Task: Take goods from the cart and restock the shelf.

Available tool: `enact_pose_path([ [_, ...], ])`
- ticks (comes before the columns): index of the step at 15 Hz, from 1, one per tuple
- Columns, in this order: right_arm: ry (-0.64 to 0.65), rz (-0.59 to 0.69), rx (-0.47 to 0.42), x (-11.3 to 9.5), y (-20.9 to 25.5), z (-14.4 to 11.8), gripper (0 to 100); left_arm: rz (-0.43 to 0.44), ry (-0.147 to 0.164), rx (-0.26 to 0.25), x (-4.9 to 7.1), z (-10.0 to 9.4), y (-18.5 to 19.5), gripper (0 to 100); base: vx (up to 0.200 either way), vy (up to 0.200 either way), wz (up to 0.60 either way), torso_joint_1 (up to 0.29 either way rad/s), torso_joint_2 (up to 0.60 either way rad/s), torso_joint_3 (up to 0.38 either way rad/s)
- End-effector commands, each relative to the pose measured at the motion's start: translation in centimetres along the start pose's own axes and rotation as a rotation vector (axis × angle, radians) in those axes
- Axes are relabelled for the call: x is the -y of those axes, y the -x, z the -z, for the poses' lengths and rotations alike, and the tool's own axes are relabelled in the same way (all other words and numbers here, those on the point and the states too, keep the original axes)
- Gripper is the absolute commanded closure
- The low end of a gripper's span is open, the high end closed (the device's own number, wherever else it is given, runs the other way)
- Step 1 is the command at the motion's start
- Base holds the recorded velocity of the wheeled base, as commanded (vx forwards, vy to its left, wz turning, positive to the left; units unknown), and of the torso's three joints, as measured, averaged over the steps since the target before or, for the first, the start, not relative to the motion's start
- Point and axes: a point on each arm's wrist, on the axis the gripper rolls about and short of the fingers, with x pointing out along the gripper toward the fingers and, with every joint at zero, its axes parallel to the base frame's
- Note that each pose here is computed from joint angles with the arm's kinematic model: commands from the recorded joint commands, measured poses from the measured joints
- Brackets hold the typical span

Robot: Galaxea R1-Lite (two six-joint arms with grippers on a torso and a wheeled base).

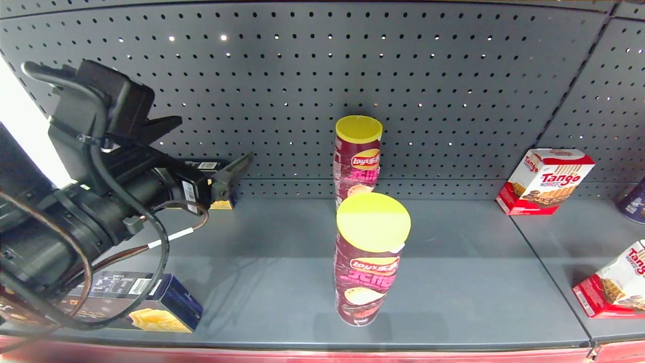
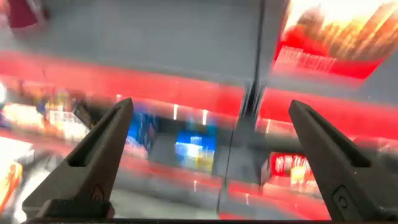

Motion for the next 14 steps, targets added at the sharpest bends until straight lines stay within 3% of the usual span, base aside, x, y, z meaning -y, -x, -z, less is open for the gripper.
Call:
enact_pose_path([
  [1, 0.004, -0.028, -0.001, 0.0, 0.0, 0.2, 0, -0.009, 0.002, 0.024, -0.3, -0.6, 0.9, 0, 0.0, 0.0, 0.0, 0.0, 0.0, 0.0],
  [4, -0.02, 0.159, -0.1, -0.2, -0.7, 0.0, 0, -0.016, 0.005, 0.04, -0.6, -1.0, 1.7, 0, 0.0, 0.0, 0.0, 0.0, 0.0, 0.0],
  [6, -0.036, 0.267, -0.081, -0.3, -0.6, 0.0, 0, -0.02, 0.003, 0.038, -0.6, -0.9, 2.0, 0, 0.0, 0.0, 0.0, 0.0, 0.0, 0.0],
  [7, -0.034, 0.268, -0.052, -0.4, -0.4, 0.1, 0, -0.018, 0.003, 0.037, -0.6, -0.9, 2.1, 0, 0.0, 0.0, 0.0, 0.0, 0.0, 0.0],
  [8, -0.026, 0.201, 0.031, -0.5, 0.2, 0.2, 0, -0.022, 0.003, 0.034, -0.8, -1.1, 2.5, 0, 0.0, 0.0, 0.0, 0.0, 0.0, 0.0],
  [11, -0.029, 0.199, 0.034, -0.5, 0.2, 0.3, 0, -0.018, 0.002, 0.027, -0.7, -1.1, 2.5, 0, 0.0, 0.0, 0.0, 0.0, 0.0, 0.0],
  [12, -0.024, 0.223, 0.084, -0.6, 0.6, 0.4, 0, -0.03, -0.001, 0.031, -0.8, -1.4, 2.6, 0, 0.0, 0.0, 0.0, 0.0, 0.0, 0.0],
  [14, -0.03, 0.229, 0.094, -0.6, 0.6, 0.4, 0, -0.046, 0.002, 0.044, -0.9, -1.8, 3.3, 0, 0.0, 0.0, 0.0, 0.0, 0.0, 0.0],
])
